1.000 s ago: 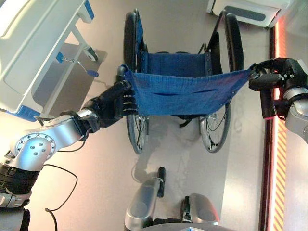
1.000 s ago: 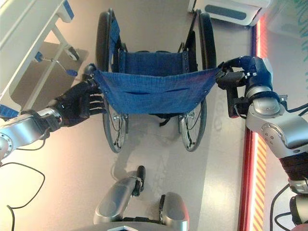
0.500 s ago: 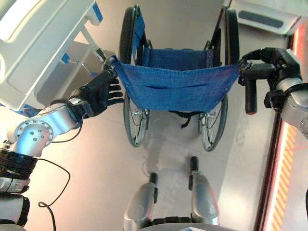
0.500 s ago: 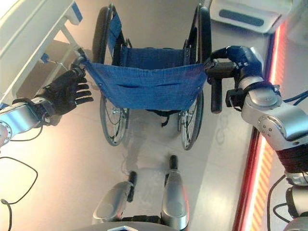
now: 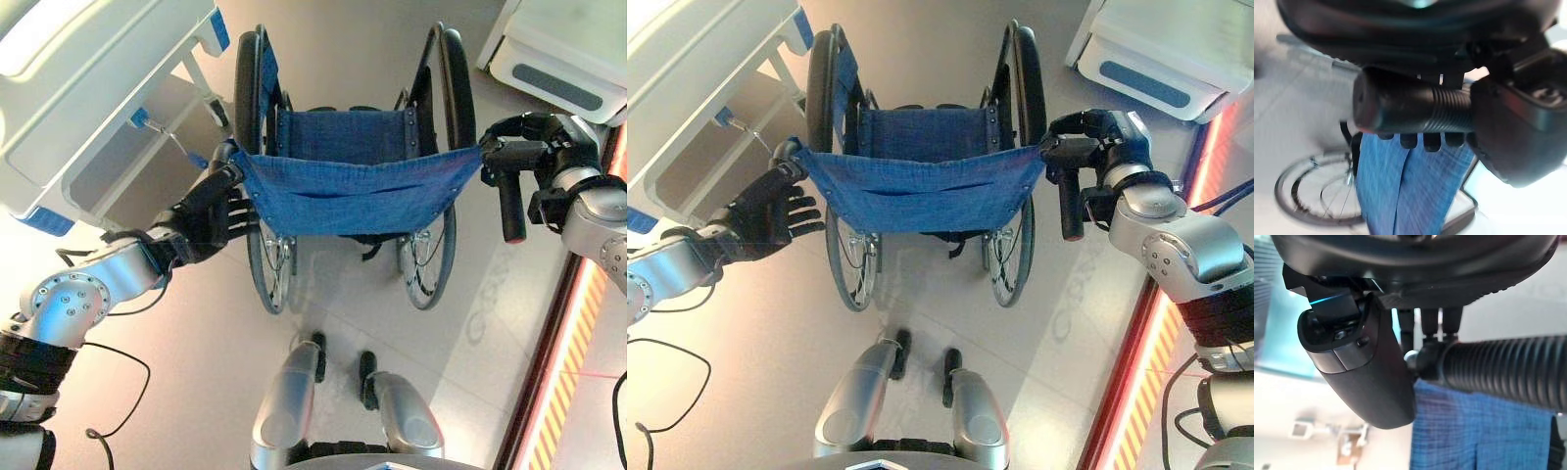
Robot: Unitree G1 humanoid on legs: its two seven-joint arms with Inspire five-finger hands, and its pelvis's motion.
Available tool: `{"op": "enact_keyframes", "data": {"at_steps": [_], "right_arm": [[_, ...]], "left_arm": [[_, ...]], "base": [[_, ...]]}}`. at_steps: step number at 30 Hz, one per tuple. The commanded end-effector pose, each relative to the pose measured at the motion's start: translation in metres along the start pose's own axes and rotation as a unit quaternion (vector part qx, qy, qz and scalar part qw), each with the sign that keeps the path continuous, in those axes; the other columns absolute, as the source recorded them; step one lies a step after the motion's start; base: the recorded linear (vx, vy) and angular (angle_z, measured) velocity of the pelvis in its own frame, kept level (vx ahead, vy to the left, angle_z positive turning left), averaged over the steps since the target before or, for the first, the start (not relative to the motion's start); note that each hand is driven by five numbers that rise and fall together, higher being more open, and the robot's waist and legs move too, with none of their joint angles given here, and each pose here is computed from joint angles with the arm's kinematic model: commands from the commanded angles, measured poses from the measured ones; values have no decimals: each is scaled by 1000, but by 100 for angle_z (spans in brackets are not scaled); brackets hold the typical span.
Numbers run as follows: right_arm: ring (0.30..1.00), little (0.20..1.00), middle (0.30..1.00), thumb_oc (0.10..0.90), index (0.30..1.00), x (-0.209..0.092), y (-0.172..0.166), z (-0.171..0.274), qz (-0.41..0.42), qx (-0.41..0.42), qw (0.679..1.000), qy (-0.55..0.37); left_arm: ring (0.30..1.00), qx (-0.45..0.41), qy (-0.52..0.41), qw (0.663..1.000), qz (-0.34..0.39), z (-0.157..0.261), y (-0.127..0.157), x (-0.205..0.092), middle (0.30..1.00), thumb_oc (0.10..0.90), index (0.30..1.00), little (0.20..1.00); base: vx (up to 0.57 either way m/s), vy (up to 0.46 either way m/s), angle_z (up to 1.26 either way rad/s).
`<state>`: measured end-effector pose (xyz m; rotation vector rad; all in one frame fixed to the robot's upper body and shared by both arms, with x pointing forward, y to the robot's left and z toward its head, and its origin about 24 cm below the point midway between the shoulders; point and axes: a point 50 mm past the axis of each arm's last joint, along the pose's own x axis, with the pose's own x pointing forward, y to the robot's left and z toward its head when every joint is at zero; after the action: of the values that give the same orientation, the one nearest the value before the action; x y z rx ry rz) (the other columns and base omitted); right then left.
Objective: Push the wheelchair next to the bed
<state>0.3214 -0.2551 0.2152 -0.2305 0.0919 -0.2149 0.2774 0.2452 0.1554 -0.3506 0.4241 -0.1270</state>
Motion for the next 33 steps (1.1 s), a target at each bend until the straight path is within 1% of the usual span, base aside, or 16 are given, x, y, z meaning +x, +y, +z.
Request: {"op": "enact_keyframes", "data": {"at_steps": [1, 4, 6, 8, 15, 20, 25, 30, 33], "right_arm": [[300, 300, 300, 400, 300, -18, 25, 29, 95, 43, 989, -105], [300, 300, 300, 400, 300, -17, 28, 27, 93, 49, 989, -100], [300, 300, 300, 400, 300, -17, 29, 16, 89, 62, 990, -89], [300, 300, 300, 400, 300, -16, 32, 5, 77, 72, 992, -70], [300, 300, 300, 400, 300, -13, 37, 9, 75, 77, 992, -69], [300, 300, 300, 400, 300, -11, 34, 23, 84, 71, 989, -102], [300, 300, 300, 400, 300, -14, 31, 61, 87, 73, 980, -165], [300, 300, 300, 400, 300, -19, 25, 70, 84, 81, 978, -172], [300, 300, 300, 400, 300, -17, 22, 66, 83, 74, 983, -150]], "left_arm": [[300, 8, -167, 985, -37, 49, -5, -29, 300, 400, 300, 300], [300, 11, -170, 984, -44, 50, -6, -28, 300, 400, 300, 300], [300, 10, -167, 985, -46, 49, -9, -26, 300, 400, 300, 300], [300, 22, -146, 988, -33, 46, -10, -22, 300, 400, 300, 300], [300, 20, -162, 986, -25, 59, -11, -25, 300, 400, 300, 300], [300, 10, -208, 978, -20, 73, -14, -26, 300, 400, 300, 300], [300, 9, -250, 968, -33, 102, -31, -26, 300, 400, 300, 300], [300, 28, -246, 968, -48, 107, -38, -28, 300, 400, 300, 300], [300, 29, -229, 971, -60, 94, -36, -23, 300, 400, 300, 300]], "base": [[588, 222, -89], [455, 223, -63], [553, 243, -23], [574, 268, -23], [352, 104, -13], [193, -24, 2], [205, -147, 26], [596, -285, 61], [487, -208, 36]]}}
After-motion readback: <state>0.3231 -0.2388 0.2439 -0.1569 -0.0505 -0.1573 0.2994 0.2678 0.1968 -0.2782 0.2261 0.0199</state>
